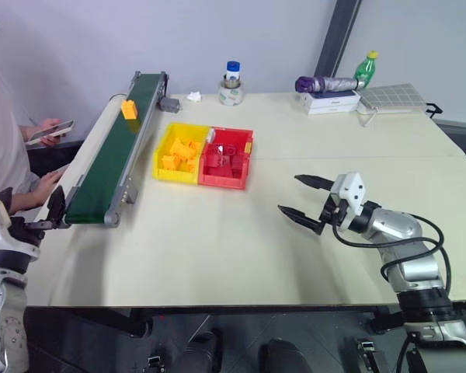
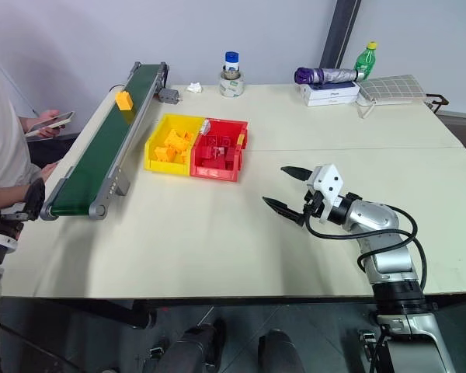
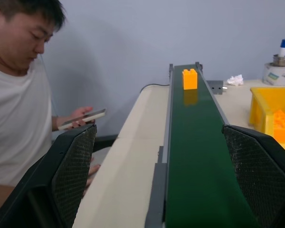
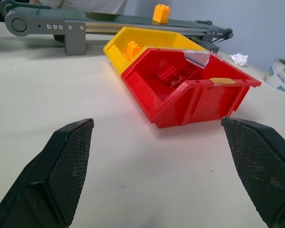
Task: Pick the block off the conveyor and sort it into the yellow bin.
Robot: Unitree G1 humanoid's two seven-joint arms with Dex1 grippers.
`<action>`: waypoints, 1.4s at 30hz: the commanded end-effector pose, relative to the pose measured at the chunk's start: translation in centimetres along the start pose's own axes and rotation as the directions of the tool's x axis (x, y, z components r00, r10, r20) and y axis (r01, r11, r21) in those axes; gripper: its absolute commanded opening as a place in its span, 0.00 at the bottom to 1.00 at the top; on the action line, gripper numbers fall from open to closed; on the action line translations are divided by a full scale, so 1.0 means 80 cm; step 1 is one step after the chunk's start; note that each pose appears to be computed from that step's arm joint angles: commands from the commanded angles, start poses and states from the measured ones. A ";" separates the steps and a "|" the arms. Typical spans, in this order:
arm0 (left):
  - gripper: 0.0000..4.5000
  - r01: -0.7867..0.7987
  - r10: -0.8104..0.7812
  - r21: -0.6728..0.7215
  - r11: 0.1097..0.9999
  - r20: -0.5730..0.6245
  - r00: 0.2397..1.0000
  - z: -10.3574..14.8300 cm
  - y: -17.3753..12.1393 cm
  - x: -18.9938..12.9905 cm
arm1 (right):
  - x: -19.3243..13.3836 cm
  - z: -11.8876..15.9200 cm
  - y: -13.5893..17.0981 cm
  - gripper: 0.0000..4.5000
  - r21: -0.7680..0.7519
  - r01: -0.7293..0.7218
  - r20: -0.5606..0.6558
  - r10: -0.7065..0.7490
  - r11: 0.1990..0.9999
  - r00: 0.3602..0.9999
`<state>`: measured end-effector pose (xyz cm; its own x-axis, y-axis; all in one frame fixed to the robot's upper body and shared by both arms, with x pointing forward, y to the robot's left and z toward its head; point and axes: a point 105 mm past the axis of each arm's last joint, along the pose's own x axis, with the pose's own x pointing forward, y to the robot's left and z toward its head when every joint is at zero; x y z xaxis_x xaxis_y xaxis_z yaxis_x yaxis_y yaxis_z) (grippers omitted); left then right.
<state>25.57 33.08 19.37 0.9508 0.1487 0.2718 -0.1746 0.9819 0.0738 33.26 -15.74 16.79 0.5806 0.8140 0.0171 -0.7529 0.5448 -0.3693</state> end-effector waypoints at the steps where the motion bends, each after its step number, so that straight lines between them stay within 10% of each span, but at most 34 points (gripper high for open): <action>1: 0.99 0.038 -0.039 0.014 0.999 0.040 0.998 0.017 -0.008 0.003 | 0.002 0.016 -0.004 1.00 -0.040 0.004 0.041 -0.002 0.999 0.999; 26: 0.99 0.091 -0.091 -0.002 0.996 -0.083 0.992 -0.010 -0.025 0.019 | 0.002 0.016 -0.003 1.00 -0.031 0.018 0.044 -0.017 0.999 0.999; 42: 0.99 0.133 -0.135 -0.026 0.991 -0.203 0.970 0.013 -0.037 0.154 | 0.013 0.019 0.002 1.00 -0.026 0.016 0.059 -0.015 1.000 0.998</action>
<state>37.14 31.35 22.64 0.9988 0.0201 0.0456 -0.0231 0.9976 0.0657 33.43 -14.95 16.69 0.5866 0.8088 0.0410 -0.7485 0.5608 -0.3539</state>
